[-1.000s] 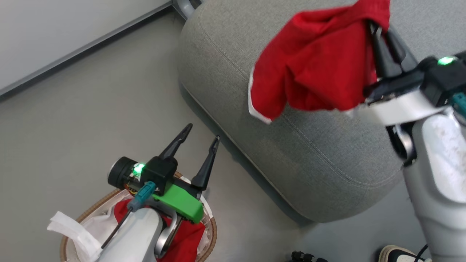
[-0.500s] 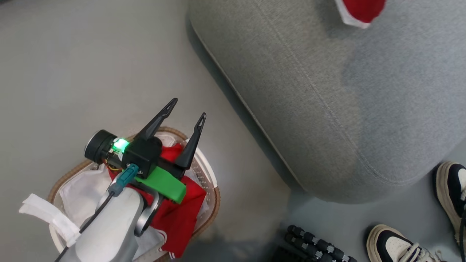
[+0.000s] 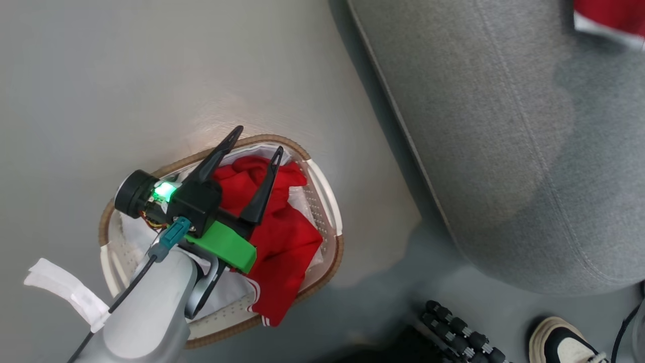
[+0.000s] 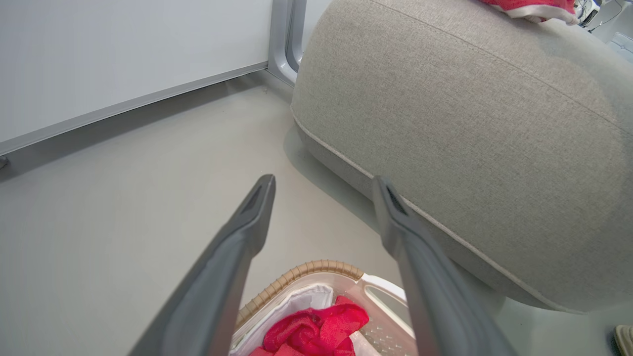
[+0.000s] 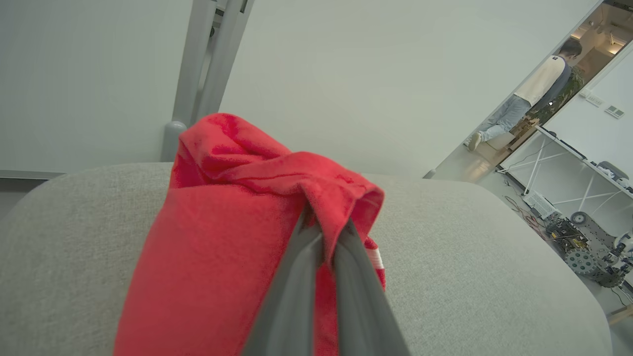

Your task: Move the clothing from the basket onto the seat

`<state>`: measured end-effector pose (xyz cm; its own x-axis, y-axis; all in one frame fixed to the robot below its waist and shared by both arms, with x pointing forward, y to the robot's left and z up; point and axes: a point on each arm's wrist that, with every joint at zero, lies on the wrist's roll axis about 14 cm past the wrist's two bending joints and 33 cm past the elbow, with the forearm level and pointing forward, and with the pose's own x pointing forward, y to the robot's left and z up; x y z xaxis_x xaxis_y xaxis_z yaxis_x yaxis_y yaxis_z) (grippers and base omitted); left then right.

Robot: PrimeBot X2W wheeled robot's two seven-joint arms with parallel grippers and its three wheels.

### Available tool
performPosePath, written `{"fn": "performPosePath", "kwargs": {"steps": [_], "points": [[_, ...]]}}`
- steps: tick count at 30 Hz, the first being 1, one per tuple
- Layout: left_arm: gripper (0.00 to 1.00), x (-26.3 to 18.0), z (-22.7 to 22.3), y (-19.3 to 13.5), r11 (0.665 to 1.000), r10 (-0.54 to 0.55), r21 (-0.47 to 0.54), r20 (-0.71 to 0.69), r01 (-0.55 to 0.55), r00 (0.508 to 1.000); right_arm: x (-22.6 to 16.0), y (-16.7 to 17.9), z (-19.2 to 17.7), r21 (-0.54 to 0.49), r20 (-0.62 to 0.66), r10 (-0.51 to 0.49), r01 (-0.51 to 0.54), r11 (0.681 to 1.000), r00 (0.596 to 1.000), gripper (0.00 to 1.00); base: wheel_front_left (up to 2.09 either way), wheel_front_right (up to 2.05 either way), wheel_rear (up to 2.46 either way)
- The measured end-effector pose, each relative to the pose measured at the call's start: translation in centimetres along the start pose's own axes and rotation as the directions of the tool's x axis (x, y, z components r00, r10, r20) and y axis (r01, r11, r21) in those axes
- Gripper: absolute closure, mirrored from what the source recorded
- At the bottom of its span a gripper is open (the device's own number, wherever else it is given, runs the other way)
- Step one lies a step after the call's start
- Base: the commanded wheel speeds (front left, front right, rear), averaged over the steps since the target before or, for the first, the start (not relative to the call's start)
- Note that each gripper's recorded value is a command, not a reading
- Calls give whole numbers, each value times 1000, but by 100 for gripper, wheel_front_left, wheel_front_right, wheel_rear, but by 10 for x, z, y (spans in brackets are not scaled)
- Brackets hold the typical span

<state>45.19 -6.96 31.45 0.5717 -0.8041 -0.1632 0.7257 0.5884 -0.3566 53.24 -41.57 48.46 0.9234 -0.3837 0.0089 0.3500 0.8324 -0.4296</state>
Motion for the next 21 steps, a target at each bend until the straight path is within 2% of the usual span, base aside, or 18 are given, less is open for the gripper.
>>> {"fn": "performPosePath", "kwargs": {"steps": [1,2,3,4,12,16,21], "points": [[0,-2,-1,2,1000,9,-4,-5,-9,1000,-5,1,-10,8,-26,-2,3,1000,1000,100,0,0,0],[0,-3,-1,3,1000,19,-8,-7,-19,1000,-12,3,-22,19,-58,-4,5,1000,998,75,0,0,0],[0,-4,1,4,1000,26,-6,-6,-26,1000,-20,4,-32,29,-85,-6,8,1000,996,29,0,0,0],[0,-5,3,4,1000,30,-5,-1,-30,1000,-27,2,-38,35,-102,-12,16,999,995,0,0,0,0],[0,-16,27,1,996,87,9,26,-87,996,-86,-11,-63,100,-187,-41,60,993,981,0,0,0,0],[0,-25,42,-2,993,119,6,53,-120,991,-103,-13,-45,167,-137,-64,87,982,988,0,0,0,0],[0,-42,56,-1,984,175,13,73,-177,982,-124,6,-25,223,-83,-14,32,974,996,0,0,0,0]]}}
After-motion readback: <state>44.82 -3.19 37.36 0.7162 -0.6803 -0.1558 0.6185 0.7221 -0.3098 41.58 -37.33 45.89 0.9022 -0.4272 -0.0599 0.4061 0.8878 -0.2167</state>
